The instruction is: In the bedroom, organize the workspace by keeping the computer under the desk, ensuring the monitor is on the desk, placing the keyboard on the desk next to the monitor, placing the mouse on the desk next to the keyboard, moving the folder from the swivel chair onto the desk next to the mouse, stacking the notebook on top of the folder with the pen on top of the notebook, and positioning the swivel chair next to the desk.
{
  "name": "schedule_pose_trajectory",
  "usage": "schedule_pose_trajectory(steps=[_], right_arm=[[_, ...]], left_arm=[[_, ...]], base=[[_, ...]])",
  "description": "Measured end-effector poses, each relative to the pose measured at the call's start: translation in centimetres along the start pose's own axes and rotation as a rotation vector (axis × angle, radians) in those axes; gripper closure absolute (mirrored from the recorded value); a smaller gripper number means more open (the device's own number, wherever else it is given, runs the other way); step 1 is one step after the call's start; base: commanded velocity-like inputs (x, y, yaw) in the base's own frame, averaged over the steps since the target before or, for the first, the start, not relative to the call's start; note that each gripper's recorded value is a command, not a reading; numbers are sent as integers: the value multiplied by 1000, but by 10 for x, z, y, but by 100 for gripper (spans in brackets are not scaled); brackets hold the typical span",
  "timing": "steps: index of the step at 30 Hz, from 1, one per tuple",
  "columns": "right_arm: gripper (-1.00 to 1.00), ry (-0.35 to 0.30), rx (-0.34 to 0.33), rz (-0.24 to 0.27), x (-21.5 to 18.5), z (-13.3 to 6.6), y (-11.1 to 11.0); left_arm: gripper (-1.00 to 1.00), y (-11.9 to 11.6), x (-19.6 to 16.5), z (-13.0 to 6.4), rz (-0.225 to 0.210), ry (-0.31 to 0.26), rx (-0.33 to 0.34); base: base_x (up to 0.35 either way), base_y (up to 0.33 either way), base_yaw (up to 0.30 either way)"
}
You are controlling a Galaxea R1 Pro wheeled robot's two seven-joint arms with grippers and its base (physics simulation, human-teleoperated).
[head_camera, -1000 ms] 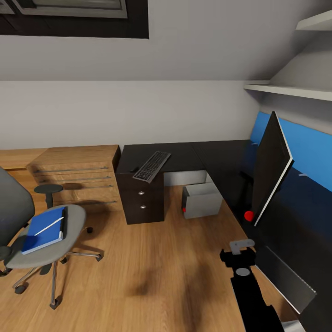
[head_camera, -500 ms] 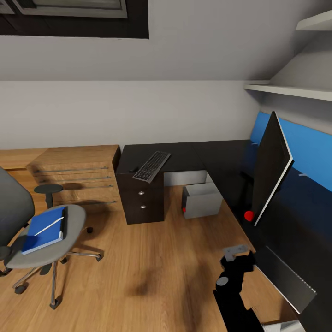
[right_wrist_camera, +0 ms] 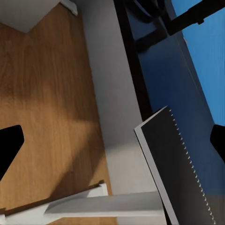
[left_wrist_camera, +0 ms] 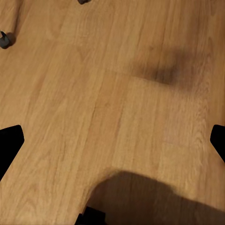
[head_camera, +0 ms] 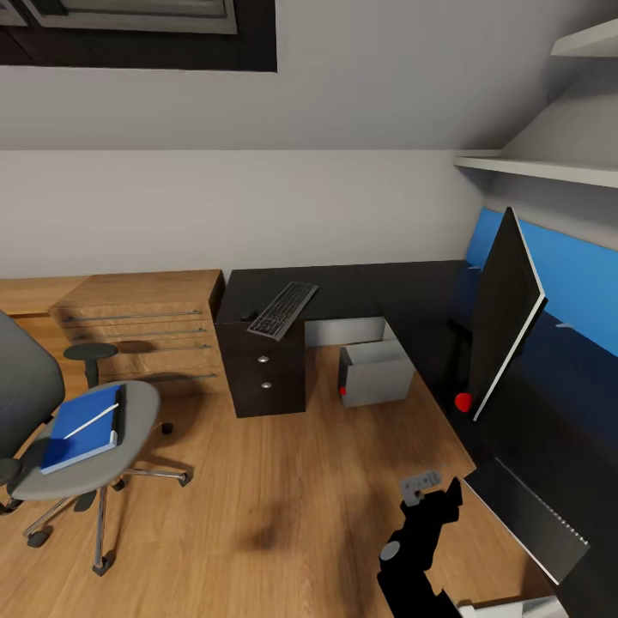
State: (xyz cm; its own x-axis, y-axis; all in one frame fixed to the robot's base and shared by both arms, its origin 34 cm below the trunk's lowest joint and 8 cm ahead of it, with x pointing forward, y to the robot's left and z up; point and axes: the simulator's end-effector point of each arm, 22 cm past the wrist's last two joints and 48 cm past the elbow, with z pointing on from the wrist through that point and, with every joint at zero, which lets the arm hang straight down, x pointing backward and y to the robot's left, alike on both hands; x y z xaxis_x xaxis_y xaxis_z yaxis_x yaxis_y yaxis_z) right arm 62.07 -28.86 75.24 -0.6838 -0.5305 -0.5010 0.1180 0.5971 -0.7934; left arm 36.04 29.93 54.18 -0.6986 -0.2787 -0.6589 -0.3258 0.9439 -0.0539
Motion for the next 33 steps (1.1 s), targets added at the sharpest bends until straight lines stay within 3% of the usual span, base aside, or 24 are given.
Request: schedule_pose_trajectory(steps=[15,33], right_arm=[[-100,12,2,-34,11,-1,5],[-100,30,7,-71,25,-2,10]], left_arm=[[-100,0,0,0,0,0,0],[-100,0,0,0,1,0,0]], base=[[0,-2,0],[0,-91,0]])
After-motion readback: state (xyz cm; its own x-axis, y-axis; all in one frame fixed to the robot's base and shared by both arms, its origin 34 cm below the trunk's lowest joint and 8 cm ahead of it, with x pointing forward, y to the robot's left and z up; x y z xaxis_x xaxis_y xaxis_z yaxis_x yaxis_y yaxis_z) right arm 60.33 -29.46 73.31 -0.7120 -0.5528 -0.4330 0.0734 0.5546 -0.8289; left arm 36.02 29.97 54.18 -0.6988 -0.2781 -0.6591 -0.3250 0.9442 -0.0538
